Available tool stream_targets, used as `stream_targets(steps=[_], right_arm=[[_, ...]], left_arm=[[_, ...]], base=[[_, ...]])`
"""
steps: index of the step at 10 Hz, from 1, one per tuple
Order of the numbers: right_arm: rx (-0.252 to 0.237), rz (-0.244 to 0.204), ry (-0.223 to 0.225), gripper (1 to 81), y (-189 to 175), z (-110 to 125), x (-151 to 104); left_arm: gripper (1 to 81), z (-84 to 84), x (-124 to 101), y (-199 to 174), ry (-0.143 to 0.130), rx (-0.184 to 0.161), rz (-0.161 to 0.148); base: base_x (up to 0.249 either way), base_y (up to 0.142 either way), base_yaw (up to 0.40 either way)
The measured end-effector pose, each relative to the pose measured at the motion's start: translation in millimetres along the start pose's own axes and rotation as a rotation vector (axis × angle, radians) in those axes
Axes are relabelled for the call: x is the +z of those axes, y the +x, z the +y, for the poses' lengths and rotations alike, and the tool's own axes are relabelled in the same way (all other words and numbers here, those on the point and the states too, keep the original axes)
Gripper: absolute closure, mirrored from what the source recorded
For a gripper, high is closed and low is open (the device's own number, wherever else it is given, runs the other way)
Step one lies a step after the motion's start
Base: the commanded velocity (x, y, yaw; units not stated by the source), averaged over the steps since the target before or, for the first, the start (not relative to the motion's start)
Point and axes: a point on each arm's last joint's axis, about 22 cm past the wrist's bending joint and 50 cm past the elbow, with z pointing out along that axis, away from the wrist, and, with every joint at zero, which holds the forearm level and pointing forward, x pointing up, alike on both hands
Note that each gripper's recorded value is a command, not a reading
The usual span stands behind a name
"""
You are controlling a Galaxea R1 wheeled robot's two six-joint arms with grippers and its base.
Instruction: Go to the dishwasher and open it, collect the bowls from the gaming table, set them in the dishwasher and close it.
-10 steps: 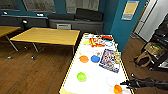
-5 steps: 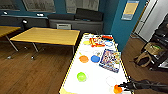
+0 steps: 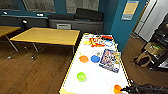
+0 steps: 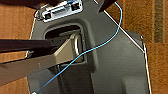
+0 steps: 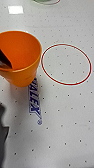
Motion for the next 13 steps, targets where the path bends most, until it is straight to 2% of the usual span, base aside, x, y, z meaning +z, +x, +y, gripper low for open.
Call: stream_targets(steps=[2, 6, 7, 8, 11, 12, 13], right_arm=[[0.008, 0.004, 0.011, 1.0, -8.0, 0.7, 7.2], [-0.016, -0.001, 0.055, 1.0, -5.8, -34.0, 25.8], [-0.027, 0.001, 0.062, 81.1, -4.3, -41.3, 32.6], [0.002, 0.006, 0.067, 81.1, -2.2, -44.1, 37.3], [0.010, 0.032, 0.072, 81.1, 5.0, -46.0, 44.2], [0.007, 0.029, 0.079, 81.1, 3.2, -48.1, 42.6], [0.002, 0.007, 0.076, 81.1, -4.2, -45.5, 36.5]], left_arm=[[1.0, 0.0, 0.0, -0.2, 0.000, 0.000, -0.001], [1.0, -0.5, -0.1, -0.4, 0.001, 0.000, -0.001], [1.0, -1.5, -0.5, -0.8, 0.002, 0.000, -0.001], [1.0, -4.7, -1.7, -3.3, 0.006, 0.000, -0.004], [1.0, -5.2, -2.0, -3.7, 0.007, -0.001, -0.003], [1.0, -4.1, -1.7, -3.2, 0.005, 0.000, -0.001], [1.0, -4.1, -1.7, -3.1, 0.005, -0.001, 0.000]], base=[[0.000, 0.000, 0.000], [0.000, 0.000, 0.000], [0.000, 0.000, 0.000], [0.000, 0.000, 0.000], [0.000, 0.000, 0.000], [0.000, 0.000, 0.000], [0.000, 0.000, 0.000]])
